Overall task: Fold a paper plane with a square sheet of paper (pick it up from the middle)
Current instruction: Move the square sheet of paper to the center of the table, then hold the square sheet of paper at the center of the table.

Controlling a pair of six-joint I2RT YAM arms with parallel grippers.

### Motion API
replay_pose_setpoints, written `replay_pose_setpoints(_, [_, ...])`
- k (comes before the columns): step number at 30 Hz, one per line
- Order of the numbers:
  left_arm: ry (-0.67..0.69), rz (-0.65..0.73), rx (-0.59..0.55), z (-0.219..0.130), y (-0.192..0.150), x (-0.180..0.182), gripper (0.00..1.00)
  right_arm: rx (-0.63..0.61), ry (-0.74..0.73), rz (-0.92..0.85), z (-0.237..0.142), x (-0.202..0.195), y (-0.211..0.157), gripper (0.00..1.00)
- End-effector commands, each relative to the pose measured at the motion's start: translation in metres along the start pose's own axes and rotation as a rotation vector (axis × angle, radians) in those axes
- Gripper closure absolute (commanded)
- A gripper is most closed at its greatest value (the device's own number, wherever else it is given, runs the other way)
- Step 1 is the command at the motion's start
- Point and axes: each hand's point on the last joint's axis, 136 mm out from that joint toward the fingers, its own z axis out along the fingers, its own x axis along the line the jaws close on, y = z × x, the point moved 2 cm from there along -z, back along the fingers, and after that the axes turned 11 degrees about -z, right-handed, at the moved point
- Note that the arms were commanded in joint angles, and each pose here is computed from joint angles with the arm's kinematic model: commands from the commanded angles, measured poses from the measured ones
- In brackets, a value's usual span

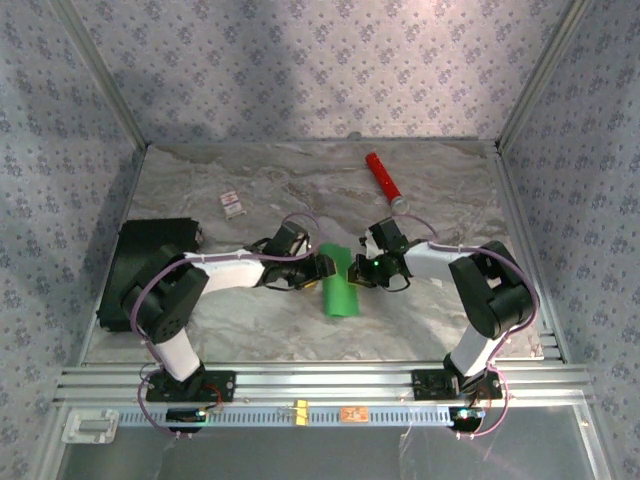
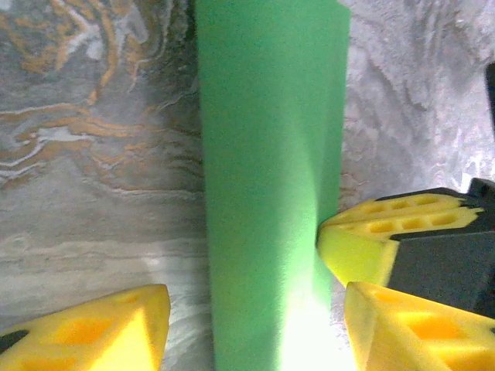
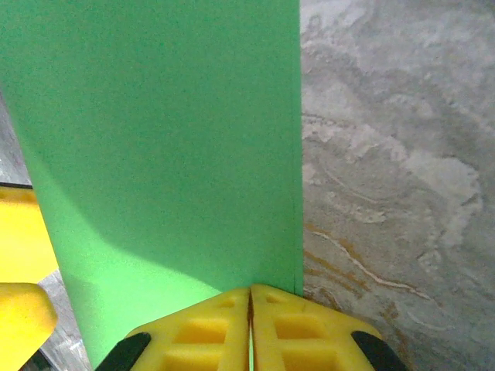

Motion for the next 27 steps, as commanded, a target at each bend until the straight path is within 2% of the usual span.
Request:
replay_pose_setpoints(1, [-0.09, -0.045, -0.004, -0.004, -0.001, -0.015, 0.41, -0.001, -0.017, 0.063, 0.001, -0.008, -0.008, 0.9])
replay_pose_setpoints(7, [-0.074, -0.073, 0.005, 0.002, -0.003, -0.006, 0.44, -0.009, -0.014, 0.081, 0.002, -0.009, -0.009, 0.9])
replay_pose_setpoints(27, [-0.031, -0.04, 0.063, 0.016, -0.01, 0.002, 0.56, -0.009, -0.017, 0.1, 0.003, -0.01, -0.01, 0.89])
